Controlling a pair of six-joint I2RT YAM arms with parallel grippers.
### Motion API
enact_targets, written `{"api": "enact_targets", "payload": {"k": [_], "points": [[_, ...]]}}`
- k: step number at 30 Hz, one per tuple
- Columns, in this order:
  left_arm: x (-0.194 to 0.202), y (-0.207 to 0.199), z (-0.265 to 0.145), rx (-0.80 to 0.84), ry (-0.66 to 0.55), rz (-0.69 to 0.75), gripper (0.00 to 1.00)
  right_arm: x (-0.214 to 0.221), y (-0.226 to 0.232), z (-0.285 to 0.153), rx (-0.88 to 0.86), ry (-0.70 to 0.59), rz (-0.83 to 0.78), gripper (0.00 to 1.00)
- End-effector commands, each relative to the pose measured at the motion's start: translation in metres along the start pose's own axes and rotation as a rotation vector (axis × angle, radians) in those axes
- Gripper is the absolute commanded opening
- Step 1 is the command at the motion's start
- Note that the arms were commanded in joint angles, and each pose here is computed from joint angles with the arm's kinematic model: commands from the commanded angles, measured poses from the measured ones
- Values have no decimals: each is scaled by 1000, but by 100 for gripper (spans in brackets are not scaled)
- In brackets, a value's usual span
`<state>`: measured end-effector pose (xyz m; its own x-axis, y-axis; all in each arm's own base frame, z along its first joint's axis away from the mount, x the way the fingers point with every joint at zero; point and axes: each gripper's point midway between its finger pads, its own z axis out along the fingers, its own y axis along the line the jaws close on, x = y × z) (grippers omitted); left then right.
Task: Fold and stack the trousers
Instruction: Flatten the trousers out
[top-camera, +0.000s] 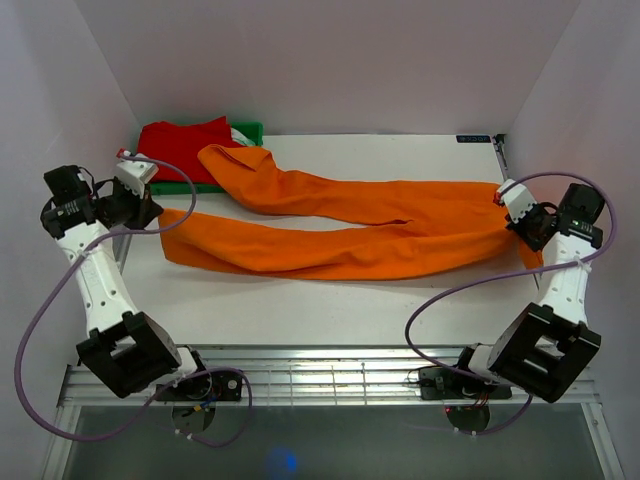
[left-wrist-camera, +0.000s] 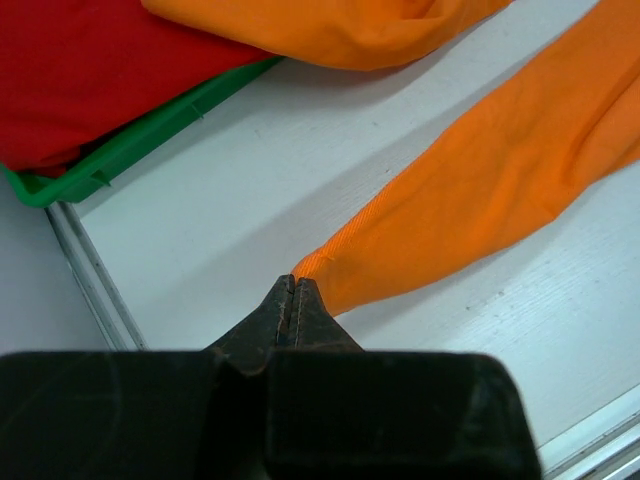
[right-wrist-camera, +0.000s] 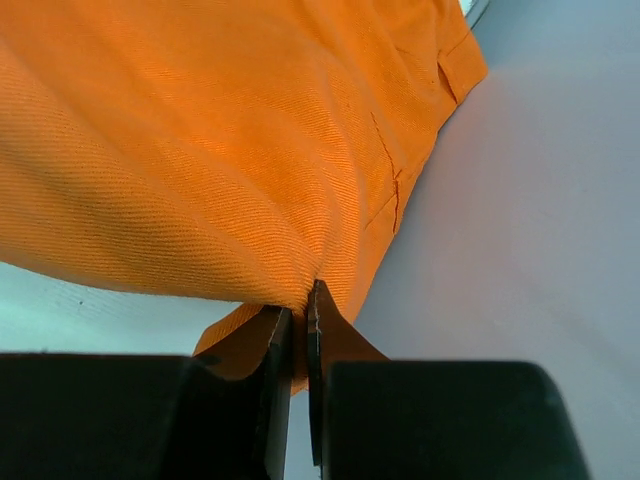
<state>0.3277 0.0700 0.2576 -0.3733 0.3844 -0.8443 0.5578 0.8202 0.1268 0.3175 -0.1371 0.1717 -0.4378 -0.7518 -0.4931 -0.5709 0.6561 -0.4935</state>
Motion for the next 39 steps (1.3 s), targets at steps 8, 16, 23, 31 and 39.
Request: {"api": "enact_targets", "payload": {"k": [8,16,23,31,39], "points": [[7,50,0,-245,38,-243,0,1,18,-8,39,-63,-145,8],[76,149,79,-301,215,-484,0,28,73,3,-94,-16,-220,8],[92,165,88,-262,299,-514,61,41,61,-6,-2,70,-253,75],[100,66,51,-86,323,-323,72,27,3,-24,-162,80,153,55],[166,26,74,-25,434,-326,63,48,55,14,-316,197,329,45]]}}
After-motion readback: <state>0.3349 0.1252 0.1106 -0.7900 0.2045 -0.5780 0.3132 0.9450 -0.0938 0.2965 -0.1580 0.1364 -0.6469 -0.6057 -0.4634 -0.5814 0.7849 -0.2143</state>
